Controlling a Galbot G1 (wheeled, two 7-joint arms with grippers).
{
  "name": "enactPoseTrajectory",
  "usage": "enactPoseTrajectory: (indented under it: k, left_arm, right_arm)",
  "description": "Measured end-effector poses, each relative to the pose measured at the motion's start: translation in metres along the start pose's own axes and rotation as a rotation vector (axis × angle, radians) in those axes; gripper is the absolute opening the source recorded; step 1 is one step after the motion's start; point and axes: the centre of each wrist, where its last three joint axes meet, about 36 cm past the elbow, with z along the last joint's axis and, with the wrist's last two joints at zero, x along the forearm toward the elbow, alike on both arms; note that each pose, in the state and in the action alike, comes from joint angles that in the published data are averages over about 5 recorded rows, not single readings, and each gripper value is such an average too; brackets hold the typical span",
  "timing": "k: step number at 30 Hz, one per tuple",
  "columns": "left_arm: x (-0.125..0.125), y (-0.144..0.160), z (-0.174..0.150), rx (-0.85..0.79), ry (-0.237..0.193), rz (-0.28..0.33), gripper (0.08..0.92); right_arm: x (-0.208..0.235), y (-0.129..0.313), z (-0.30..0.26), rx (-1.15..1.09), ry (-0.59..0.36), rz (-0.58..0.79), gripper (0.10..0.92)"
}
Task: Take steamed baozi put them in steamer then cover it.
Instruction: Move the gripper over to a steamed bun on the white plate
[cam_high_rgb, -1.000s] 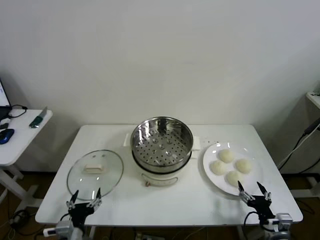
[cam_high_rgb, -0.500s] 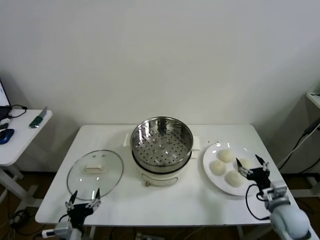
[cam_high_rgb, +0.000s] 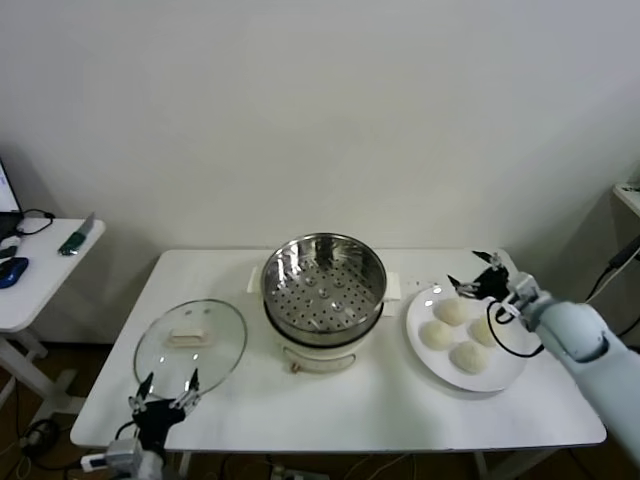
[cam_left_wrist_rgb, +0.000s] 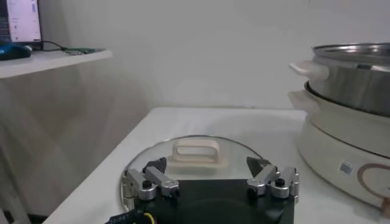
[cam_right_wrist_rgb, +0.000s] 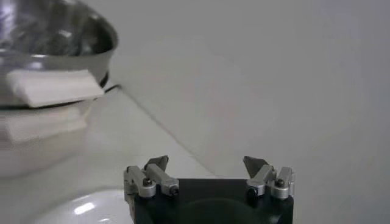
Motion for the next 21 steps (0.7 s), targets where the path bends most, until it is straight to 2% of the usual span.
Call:
enactPoseTrajectory:
  k: [11,21]
  left_arm:
    - [0.002,0.006,-0.002,-0.004,-0.010,-0.016,0.823]
    - [0.004,0.013,-0.003,0.005,-0.017,-0.035,0.823]
  right_arm:
    - [-0.028,-0.077,-0.039,0.364,0.175,-0.399,0.823]
    - [-0.059,-0.103,-0.049,0.477,0.350,-0.607,0.823]
